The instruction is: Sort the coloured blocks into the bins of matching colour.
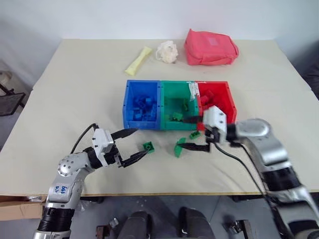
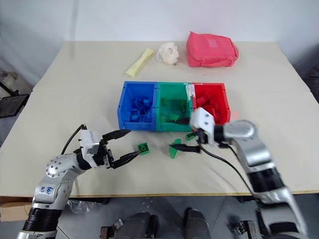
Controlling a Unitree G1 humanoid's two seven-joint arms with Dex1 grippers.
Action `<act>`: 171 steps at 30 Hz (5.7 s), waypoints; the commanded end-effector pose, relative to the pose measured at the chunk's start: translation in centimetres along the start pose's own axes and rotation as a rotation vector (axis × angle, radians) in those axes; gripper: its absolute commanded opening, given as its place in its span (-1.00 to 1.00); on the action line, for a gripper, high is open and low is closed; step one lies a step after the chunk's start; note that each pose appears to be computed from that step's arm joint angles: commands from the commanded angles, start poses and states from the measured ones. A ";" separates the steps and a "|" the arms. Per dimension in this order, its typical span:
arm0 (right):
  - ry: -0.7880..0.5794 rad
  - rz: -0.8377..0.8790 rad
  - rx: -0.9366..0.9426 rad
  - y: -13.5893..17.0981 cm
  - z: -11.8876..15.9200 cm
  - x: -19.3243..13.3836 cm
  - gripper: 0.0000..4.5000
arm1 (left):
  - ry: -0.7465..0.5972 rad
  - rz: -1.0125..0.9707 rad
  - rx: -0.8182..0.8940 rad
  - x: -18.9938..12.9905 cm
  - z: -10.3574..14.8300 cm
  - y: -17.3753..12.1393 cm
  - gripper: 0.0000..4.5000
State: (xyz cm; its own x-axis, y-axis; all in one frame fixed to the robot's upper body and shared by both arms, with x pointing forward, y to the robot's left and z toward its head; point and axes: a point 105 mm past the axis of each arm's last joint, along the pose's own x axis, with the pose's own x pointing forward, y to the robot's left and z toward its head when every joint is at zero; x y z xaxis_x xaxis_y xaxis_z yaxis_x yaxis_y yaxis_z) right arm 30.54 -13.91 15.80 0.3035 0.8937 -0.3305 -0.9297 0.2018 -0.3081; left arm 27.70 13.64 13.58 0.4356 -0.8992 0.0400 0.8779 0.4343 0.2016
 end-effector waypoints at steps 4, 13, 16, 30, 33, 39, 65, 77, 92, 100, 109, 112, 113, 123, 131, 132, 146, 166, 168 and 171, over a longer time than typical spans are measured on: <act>0.125 -0.135 0.059 1.4 -1.1 -7.3 0.97 | 0.008 -0.066 0.005 -1.2 0.0 0.1 1.00; 0.189 -0.255 0.144 2.7 -2.3 -9.9 0.97 | 0.025 -0.099 0.015 -2.1 0.0 0.9 1.00; 0.159 -0.298 0.176 2.8 -2.7 -8.6 0.97 | 0.018 -0.120 0.027 -2.2 0.1 0.8 1.00; 0.055 -0.565 0.275 1.0 -4.8 -2.3 0.97 | 0.012 -0.156 0.042 -2.2 0.4 0.2 1.00; 0.039 -0.587 0.298 0.7 -5.0 -0.8 0.97 | 0.014 -0.162 0.046 -2.1 0.5 0.2 1.00; 0.023 -0.596 0.319 0.5 -5.3 1.1 0.97 | 0.013 -0.167 0.047 -2.0 0.6 0.2 1.00; -0.011 -0.597 0.317 0.1 -4.6 1.7 -0.35 | -0.005 -0.143 0.044 -1.4 0.6 0.5 1.00; -0.128 -0.456 0.128 -1.0 3.4 1.5 -0.35 | -0.058 -0.133 0.042 -0.2 1.1 0.8 1.00; -0.191 -0.433 0.017 -5.8 6.6 3.9 0.99 | -0.097 -0.141 0.055 1.2 1.5 0.8 1.00; -0.090 -0.233 0.004 -1.2 3.8 0.2 0.99 | -0.064 -0.177 0.037 0.5 0.7 0.4 1.00; 0.149 -0.142 0.102 2.9 -1.0 -5.9 0.99 | -0.010 -0.233 0.036 -1.3 0.0 1.0 1.00; 0.167 -0.145 0.109 3.1 -1.2 -6.5 0.99 | -0.001 -0.242 0.038 -1.6 0.0 1.2 1.00; 0.168 -0.143 0.109 3.1 -1.2 -6.5 0.99 | 0.001 -0.244 0.039 -1.7 0.0 1.2 1.00; 0.071 -0.082 0.059 2.0 0.2 -0.5 0.99 | 0.007 -0.234 0.044 -2.3 -0.1 0.7 1.00; 0.061 -0.007 0.014 0.9 -0.1 4.3 0.99 | 0.003 -0.169 0.030 -3.2 -0.2 -0.9 1.00; 0.064 -0.003 0.015 0.9 -0.2 4.4 0.99 | 0.005 -0.167 0.029 -3.2 -0.2 -1.0 1.00; 0.049 0.039 0.018 1.2 -0.2 5.9 0.42 | -0.003 -0.120 0.024 -3.2 -0.2 -1.5 1.00; -0.090 -0.418 -0.067 -9.7 6.2 4.6 0.98 | -0.065 -0.086 0.027 -1.0 0.8 0.5 1.00; -0.103 -0.388 -0.078 -9.2 6.4 4.5 0.98 | -0.070 -0.079 0.027 -0.8 1.0 0.6 1.00; -0.114 -0.372 -0.083 -8.9 6.6 4.1 0.98 | -0.059 -0.070 0.017 -0.8 1.0 0.6 1.00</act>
State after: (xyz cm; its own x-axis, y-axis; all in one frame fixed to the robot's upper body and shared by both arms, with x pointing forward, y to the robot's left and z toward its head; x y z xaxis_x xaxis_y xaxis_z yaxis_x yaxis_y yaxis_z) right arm 39.31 -9.08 21.29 0.5989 0.7886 -0.1394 -0.7544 0.4971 -0.4288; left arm 27.89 14.79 13.89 0.3658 -0.9285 0.0640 0.9056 0.3710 0.2054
